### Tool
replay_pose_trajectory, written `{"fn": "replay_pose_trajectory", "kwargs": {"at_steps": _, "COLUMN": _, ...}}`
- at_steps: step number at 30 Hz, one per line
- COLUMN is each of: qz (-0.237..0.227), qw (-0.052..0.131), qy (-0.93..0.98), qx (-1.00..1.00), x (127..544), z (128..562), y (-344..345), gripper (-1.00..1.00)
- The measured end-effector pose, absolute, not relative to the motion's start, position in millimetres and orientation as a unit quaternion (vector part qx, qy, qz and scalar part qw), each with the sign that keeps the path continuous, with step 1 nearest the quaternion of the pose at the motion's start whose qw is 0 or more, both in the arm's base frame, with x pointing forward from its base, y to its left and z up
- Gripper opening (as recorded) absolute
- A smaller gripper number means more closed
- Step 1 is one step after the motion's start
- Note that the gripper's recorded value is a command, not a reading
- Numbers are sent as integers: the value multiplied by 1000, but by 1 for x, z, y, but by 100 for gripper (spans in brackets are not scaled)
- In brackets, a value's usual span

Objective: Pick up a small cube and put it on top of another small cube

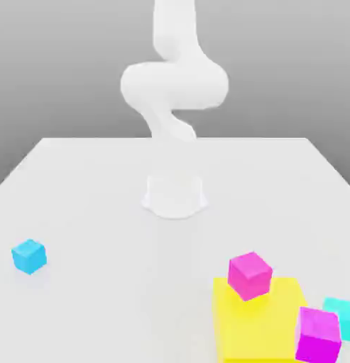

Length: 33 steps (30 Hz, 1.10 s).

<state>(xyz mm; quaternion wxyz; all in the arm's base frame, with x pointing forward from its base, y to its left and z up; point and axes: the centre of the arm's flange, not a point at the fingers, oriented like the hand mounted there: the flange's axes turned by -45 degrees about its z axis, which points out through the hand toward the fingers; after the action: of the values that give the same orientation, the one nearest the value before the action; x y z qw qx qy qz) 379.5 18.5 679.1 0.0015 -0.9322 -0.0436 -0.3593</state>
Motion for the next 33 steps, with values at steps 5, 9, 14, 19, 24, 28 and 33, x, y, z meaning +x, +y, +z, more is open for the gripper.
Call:
{"fn": "replay_pose_trajectory", "kwargs": {"at_steps": 5, "qz": -296, "qw": 0, "qy": -150, "qx": -943, "x": 435, "z": 606, "y": 65, "gripper": 0}}
{"fn": "replay_pose_trajectory", "kwargs": {"at_steps": 9, "qz": -247, "qw": -1, "qy": -233, "qx": -941, "x": 465, "z": 542, "y": 107, "gripper": 0}}
{"fn": "replay_pose_trajectory", "kwargs": {"at_steps": 14, "qz": -184, "qw": -2, "qy": -337, "qx": -923, "x": 483, "z": 456, "y": 162, "gripper": 0}}
{"fn": "replay_pose_trajectory", "kwargs": {"at_steps": 19, "qz": -120, "qw": -1, "qy": -445, "qx": -888, "x": 476, "z": 365, "y": 223, "gripper": 0}}
{"fn": "replay_pose_trajectory", "kwargs": {"at_steps": 24, "qz": -56, "qw": -1, "qy": -534, "qx": -843, "x": 456, "z": 272, "y": 262, "gripper": 0}}
{"fn": "replay_pose_trajectory", "kwargs": {"at_steps": 28, "qz": -8, "qw": -1, "qy": -598, "qx": -801, "x": 429, "z": 200, "y": 286, "gripper": 0}}
{"fn": "replay_pose_trajectory", "kwargs": {"at_steps": 33, "qz": 0, "qw": 0, "qy": -609, "qx": -793, "x": 423, "z": 133, "y": 290, "gripper": -100}}
